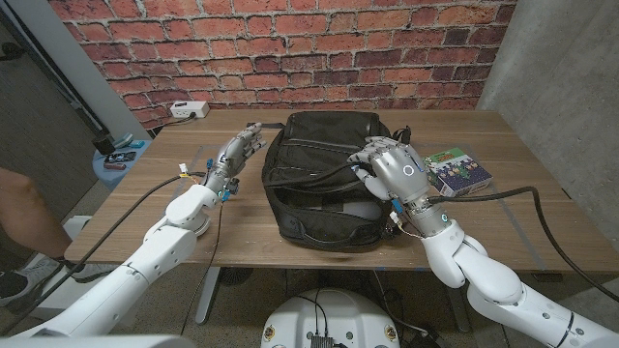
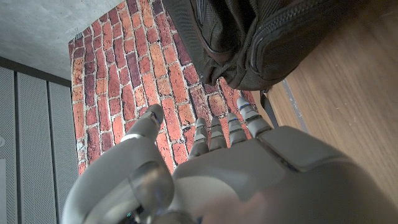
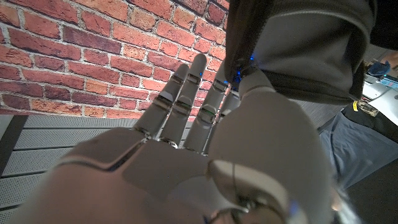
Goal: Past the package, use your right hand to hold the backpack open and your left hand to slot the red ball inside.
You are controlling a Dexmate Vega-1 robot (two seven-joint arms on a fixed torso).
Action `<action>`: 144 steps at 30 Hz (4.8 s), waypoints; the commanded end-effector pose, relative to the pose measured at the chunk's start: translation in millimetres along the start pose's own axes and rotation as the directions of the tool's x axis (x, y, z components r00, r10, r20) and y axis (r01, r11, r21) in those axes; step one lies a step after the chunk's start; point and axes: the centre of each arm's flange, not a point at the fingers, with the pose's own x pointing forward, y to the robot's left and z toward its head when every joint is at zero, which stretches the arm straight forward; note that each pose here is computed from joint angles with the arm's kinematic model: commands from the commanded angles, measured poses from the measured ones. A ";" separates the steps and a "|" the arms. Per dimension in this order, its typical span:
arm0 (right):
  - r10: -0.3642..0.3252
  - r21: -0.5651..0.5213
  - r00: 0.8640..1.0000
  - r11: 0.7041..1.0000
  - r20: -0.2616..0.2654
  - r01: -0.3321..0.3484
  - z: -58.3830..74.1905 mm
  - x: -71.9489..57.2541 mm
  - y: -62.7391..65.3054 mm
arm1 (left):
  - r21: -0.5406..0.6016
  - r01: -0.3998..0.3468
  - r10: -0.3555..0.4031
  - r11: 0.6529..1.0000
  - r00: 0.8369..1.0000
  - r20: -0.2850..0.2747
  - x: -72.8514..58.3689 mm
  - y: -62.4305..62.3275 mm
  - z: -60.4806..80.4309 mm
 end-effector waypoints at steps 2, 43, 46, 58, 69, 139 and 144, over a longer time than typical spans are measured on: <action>0.007 0.027 1.000 1.000 0.001 -0.007 -10.2 16.7 -0.2 | 0.063 0.048 -0.044 0.997 0.997 -0.064 -20.6 1.2 10.6; -0.025 0.040 0.999 0.999 0.035 0.024 -32.9 80.5 6.1 | 0.334 0.137 -0.085 0.933 0.983 -0.164 -52.3 19.3 51.4; -0.031 0.037 0.999 0.999 0.036 0.030 -34.8 84.9 5.4 | 0.345 0.156 -0.101 0.925 0.980 -0.174 -52.3 18.2 53.2; -0.031 0.052 0.998 0.998 0.046 0.029 -49.1 98.2 5.7 | 0.391 0.180 -0.110 0.903 0.975 -0.194 -53.4 10.5 61.4; -0.029 0.062 0.998 0.998 0.056 0.026 -56.5 109.9 4.9 | 0.431 0.229 -0.132 0.873 0.961 -0.242 -61.7 6.0 70.9; -0.096 0.104 0.995 0.990 0.007 0.095 -79.1 166.5 32.5 | 0.753 0.475 0.018 0.456 0.841 -0.541 -128.2 20.9 131.4; -0.106 0.103 0.994 0.989 -0.002 0.106 -82.1 169.5 33.1 | 0.749 0.495 0.019 0.441 0.829 -0.559 -129.1 18.4 131.8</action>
